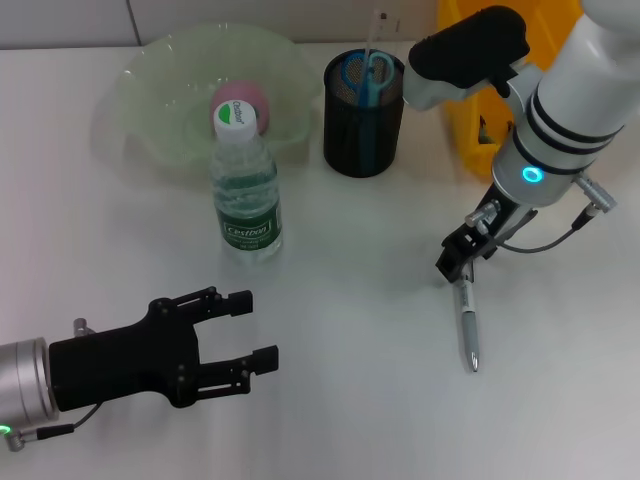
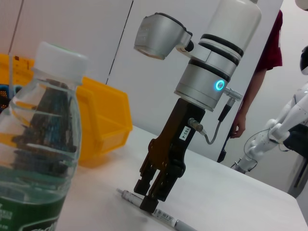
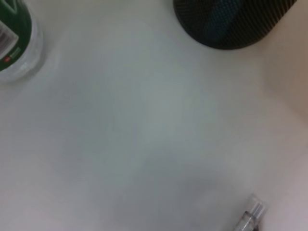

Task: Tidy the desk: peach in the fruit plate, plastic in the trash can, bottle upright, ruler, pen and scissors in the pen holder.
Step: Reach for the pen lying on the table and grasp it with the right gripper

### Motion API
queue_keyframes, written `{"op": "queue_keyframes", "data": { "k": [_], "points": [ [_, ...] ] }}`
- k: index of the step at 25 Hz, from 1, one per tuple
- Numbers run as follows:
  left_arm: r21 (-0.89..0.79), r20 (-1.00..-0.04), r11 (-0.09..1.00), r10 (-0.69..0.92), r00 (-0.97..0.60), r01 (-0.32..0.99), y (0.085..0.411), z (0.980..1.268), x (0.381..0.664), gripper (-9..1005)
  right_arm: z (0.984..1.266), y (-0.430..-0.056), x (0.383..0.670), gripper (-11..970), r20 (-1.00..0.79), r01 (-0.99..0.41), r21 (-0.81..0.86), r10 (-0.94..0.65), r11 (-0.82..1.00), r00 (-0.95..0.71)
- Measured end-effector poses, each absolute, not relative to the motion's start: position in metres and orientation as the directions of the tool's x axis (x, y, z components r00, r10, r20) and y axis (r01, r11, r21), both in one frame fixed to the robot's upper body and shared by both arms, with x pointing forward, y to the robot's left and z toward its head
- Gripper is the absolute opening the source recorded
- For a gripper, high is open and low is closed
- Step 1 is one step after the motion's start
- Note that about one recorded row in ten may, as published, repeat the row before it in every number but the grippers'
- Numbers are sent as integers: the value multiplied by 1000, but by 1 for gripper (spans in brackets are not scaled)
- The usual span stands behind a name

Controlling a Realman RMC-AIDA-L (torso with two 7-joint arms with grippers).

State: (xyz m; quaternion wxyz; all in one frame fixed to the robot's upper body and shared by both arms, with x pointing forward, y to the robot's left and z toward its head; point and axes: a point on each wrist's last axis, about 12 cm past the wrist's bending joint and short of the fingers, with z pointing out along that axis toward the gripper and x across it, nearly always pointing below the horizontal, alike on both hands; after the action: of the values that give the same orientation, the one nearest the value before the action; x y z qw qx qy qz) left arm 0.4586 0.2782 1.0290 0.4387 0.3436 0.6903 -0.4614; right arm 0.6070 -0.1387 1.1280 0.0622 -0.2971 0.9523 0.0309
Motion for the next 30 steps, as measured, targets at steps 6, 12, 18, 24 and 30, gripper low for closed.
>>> {"op": "queue_keyframes", "data": {
  "k": [6,12,18,24,30],
  "points": [
    [-334,-923,342,72,-379,878,278,1029,459,818,1124,-139,606,532,-138,-568,27,-560,823,-817],
    [-333,-923,342,73,-378,879,278,1029,460,819,1123,-137,606,460,-141,-576,17,-568,817,-811],
    [-334,-922,345,73,-380,877,279,1028,459,819,1121,-134,605,282,-139,-598,-1,-592,802,-794],
    [-334,-922,345,73,-380,877,279,1028,459,819,1128,-133,601,161,-199,-601,28,-585,799,-787],
    [-335,-921,346,73,-382,876,279,1028,459,819,1145,-138,596,128,-311,-606,35,-567,795,-763]
  ]
}}
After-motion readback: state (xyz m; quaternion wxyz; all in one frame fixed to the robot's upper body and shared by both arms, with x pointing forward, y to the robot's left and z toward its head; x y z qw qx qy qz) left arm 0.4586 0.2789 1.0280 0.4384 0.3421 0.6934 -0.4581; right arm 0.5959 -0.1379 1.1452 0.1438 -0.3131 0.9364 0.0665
